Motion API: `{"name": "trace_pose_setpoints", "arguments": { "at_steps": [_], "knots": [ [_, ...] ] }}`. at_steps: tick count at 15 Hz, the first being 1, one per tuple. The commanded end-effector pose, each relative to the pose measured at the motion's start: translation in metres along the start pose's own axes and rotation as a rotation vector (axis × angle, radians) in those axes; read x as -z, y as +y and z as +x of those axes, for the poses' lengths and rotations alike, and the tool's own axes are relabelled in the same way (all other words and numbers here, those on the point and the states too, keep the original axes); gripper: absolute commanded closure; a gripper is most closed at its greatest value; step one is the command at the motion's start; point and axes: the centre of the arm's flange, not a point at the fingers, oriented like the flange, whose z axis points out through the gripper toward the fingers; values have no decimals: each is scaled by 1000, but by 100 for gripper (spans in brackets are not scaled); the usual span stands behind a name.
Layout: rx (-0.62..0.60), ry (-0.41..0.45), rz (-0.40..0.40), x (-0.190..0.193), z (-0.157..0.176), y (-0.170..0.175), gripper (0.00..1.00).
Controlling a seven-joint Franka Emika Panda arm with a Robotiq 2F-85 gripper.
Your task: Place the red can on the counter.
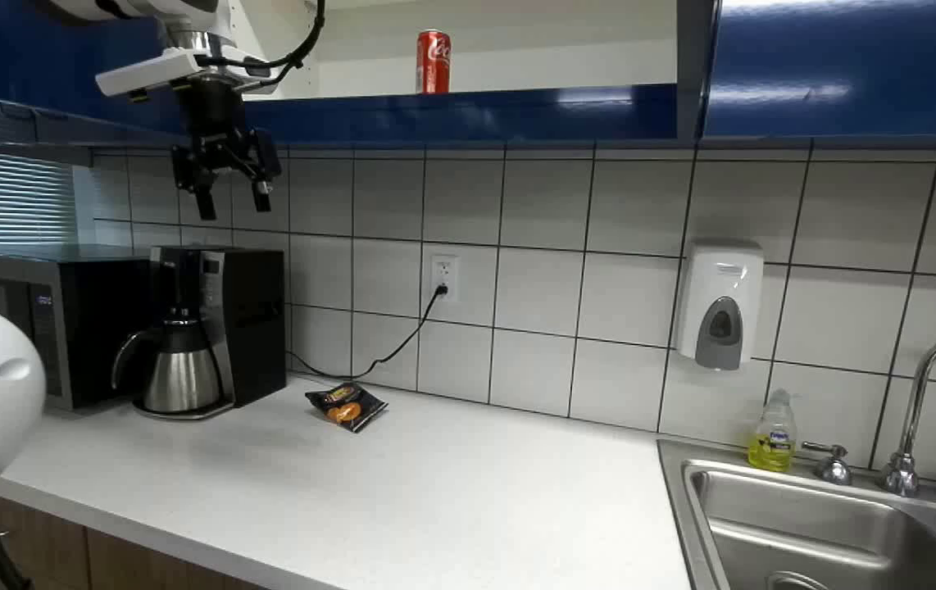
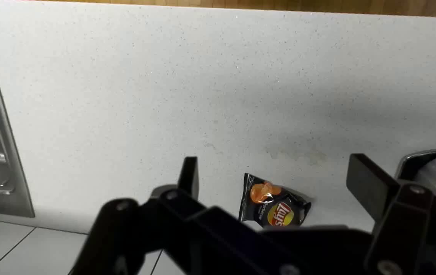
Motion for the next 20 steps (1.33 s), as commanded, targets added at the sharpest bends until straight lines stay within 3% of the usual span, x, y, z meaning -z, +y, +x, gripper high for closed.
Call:
{"name": "trace_pose_setpoints", "arguments": {
  "at_steps": [1, 9, 20],
  "knots": [
    [0, 0, 0, 0, 0, 0, 0],
    [-47, 49, 5, 28, 12, 18, 0],
    [-115, 177, -29, 96, 31, 53, 0]
  ]
}}
